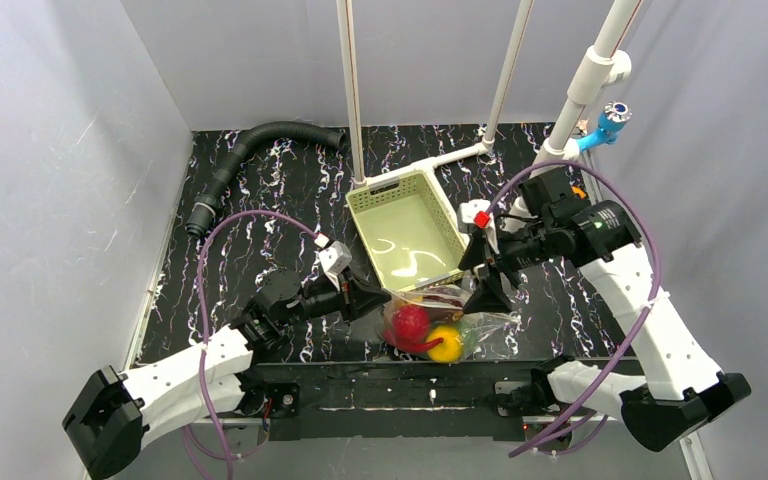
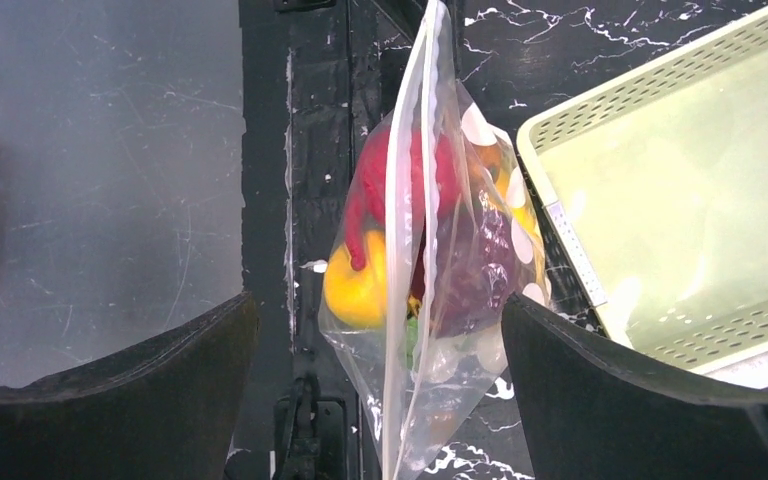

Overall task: Open the zip-top bag and remove the fake food
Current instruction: Move the bin to the center of the board, then open the zipper of the food storage bag at the center of the board.

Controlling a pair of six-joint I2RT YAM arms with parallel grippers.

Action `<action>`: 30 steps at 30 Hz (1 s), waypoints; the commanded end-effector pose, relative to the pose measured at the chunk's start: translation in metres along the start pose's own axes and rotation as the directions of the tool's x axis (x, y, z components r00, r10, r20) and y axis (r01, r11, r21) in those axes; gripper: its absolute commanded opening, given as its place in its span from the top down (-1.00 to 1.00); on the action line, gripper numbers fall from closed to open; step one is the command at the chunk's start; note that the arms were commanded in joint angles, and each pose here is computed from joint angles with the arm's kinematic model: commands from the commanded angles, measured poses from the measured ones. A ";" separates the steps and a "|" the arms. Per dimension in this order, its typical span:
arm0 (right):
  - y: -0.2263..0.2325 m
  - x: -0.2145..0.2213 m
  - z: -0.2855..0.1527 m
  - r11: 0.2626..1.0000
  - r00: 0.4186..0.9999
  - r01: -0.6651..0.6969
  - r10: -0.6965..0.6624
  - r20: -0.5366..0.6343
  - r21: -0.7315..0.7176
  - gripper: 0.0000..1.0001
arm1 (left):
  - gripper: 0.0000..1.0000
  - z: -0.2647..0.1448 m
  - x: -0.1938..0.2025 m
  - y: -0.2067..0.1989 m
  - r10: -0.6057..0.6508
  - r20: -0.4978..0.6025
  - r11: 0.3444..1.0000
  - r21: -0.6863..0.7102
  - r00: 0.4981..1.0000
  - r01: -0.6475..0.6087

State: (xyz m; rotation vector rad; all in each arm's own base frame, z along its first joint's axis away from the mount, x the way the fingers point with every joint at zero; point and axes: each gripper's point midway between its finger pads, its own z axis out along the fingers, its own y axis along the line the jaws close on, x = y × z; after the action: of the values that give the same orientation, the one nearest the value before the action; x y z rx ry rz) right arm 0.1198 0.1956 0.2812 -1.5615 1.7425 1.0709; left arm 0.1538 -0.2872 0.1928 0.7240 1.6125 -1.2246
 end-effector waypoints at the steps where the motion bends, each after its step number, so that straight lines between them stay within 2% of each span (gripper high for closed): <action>1: -0.016 -0.015 0.008 0.998 0.999 0.051 -0.051 -0.011 0.037 -0.92 | 1.00 0.005 -0.022 -0.008 0.024 0.045 0.999 0.030 0.999 -0.026; 6: -0.020 -0.013 0.028 0.998 0.996 0.054 -0.052 -0.066 0.020 -0.91 | 1.00 0.006 -0.021 -0.007 0.019 0.043 0.999 0.032 0.999 -0.021; 11: -0.034 -0.009 0.040 0.997 0.993 0.044 -0.037 -0.115 0.064 -0.84 | 1.00 0.006 -0.021 -0.008 0.018 0.043 0.999 0.034 0.999 -0.019; 19: -0.042 0.002 0.053 0.994 0.984 0.055 -0.038 -0.176 0.093 -0.43 | 1.00 0.005 -0.023 -0.009 0.019 0.049 0.999 0.034 0.999 -0.020; 24: -0.032 0.008 0.058 0.997 0.980 0.066 -0.058 -0.192 0.036 -0.41 | 1.00 0.003 -0.023 -0.009 0.018 0.052 0.999 0.031 0.999 -0.019; 30: -0.036 0.017 0.064 0.996 0.970 0.083 -0.070 -0.233 0.046 -0.40 | 1.00 0.003 -0.025 -0.010 0.019 0.056 0.999 0.032 0.998 -0.021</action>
State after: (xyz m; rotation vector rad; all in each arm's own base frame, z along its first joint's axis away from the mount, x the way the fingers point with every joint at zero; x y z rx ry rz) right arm 0.1425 0.2381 0.2333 -1.7323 1.8431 0.8621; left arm 0.1541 -0.2899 0.1955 0.7238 1.6091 -1.2391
